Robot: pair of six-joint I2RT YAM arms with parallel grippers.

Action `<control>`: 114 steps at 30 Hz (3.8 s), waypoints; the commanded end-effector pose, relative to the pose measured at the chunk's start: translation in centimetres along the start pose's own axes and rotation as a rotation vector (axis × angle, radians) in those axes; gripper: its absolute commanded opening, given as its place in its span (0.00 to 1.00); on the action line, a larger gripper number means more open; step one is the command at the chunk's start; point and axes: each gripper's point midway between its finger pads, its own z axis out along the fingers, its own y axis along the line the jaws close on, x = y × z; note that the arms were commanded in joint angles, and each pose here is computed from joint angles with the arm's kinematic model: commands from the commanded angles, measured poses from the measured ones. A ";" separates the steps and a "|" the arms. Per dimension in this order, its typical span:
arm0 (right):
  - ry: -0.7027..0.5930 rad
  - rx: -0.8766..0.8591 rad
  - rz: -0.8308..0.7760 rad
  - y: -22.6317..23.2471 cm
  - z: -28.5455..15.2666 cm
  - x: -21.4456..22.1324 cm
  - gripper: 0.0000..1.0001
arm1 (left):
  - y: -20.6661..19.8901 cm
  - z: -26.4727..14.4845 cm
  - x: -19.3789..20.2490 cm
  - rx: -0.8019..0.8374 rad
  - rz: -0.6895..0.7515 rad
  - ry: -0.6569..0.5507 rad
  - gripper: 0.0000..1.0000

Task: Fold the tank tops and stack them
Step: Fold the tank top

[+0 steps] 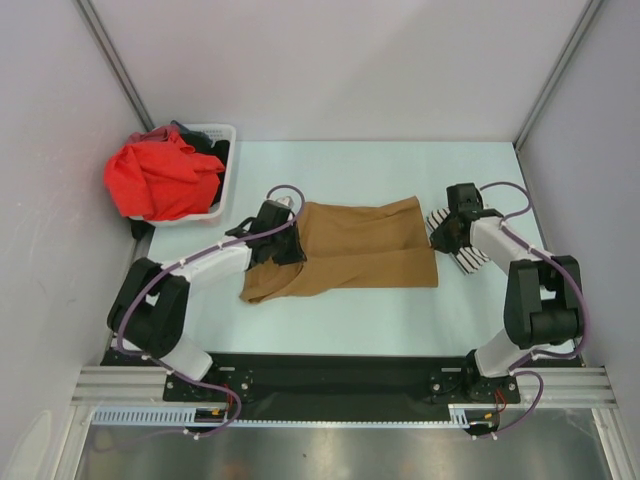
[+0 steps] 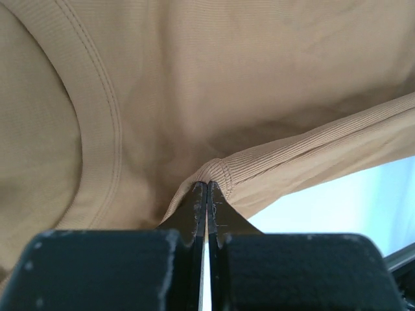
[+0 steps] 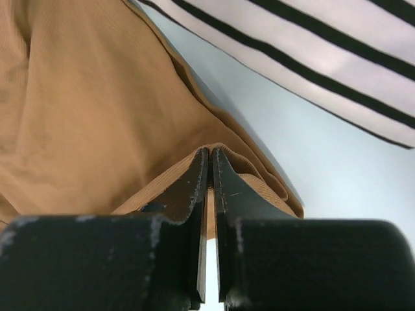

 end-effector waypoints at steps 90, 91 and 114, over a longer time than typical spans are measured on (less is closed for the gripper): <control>0.032 0.041 -0.024 -6.9 1.0 7.9 0.00 | 14.4 -10.0 -1.0 -0.351 -0.663 -0.192 0.09; 0.037 0.036 -0.024 -6.8 0.9 8.0 0.00 | 14.3 -9.9 -1.4 -0.343 -0.663 -0.197 0.13; 0.036 0.031 -0.032 -7.0 -0.2 8.1 0.00 | 15.0 -11.1 1.5 -0.244 -0.482 -0.273 0.71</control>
